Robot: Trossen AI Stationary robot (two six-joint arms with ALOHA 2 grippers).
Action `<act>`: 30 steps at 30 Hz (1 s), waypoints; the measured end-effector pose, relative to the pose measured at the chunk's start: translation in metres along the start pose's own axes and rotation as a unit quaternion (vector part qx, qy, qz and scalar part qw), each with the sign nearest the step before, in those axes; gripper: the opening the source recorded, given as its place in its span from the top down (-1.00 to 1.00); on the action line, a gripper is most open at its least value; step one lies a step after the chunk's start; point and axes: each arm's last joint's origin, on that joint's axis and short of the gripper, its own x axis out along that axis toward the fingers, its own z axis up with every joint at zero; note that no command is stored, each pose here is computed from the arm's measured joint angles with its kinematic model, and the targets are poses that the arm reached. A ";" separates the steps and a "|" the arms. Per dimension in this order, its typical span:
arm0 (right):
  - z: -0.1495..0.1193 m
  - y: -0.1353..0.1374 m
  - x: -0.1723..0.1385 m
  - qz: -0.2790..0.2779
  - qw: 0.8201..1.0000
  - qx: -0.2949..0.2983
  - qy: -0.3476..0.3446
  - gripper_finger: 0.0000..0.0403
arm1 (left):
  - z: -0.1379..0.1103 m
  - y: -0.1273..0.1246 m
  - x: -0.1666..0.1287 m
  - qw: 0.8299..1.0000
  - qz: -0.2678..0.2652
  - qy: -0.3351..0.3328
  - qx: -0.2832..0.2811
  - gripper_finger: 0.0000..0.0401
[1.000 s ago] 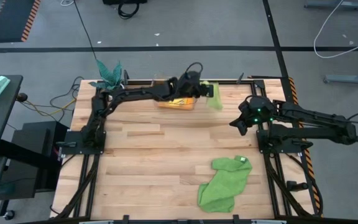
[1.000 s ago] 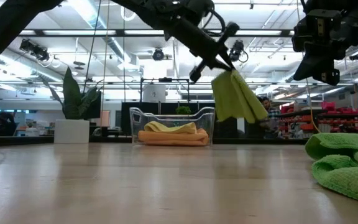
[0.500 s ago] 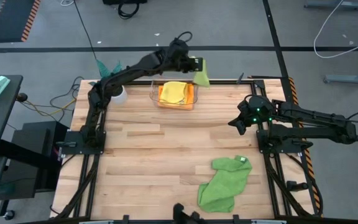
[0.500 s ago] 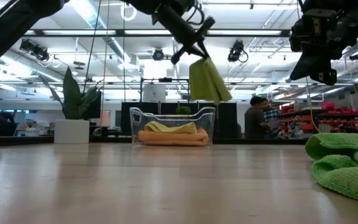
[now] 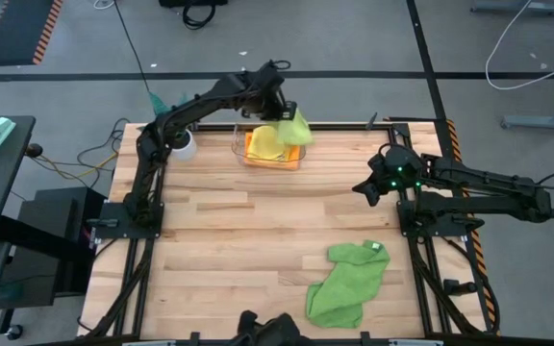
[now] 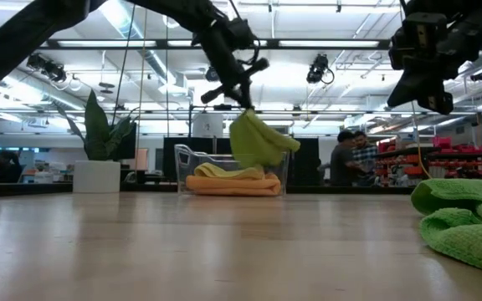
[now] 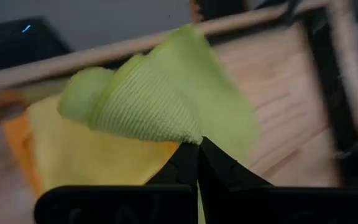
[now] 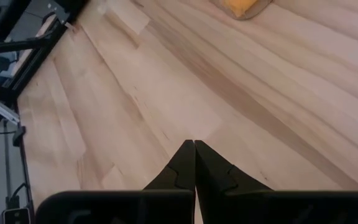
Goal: Fold microfiber towels
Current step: Put the light green towel into the transparent bin
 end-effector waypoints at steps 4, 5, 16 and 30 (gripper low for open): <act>0.001 0.000 0.001 0.000 1.000 0.006 0.000 0.97 | -0.007 0.008 0.011 0.998 0.027 0.048 0.003 0.98; 0.001 0.000 0.001 0.001 1.000 0.008 0.000 0.97 | -0.007 0.008 0.013 0.998 0.025 0.053 0.004 0.98; 0.002 0.001 0.004 -0.001 1.000 0.012 0.004 0.97 | -0.023 0.026 0.022 0.984 0.103 0.145 0.020 0.98; 0.002 0.000 0.005 -0.002 1.000 0.008 0.006 0.97 | -0.026 0.047 0.054 0.968 0.162 0.193 0.012 0.98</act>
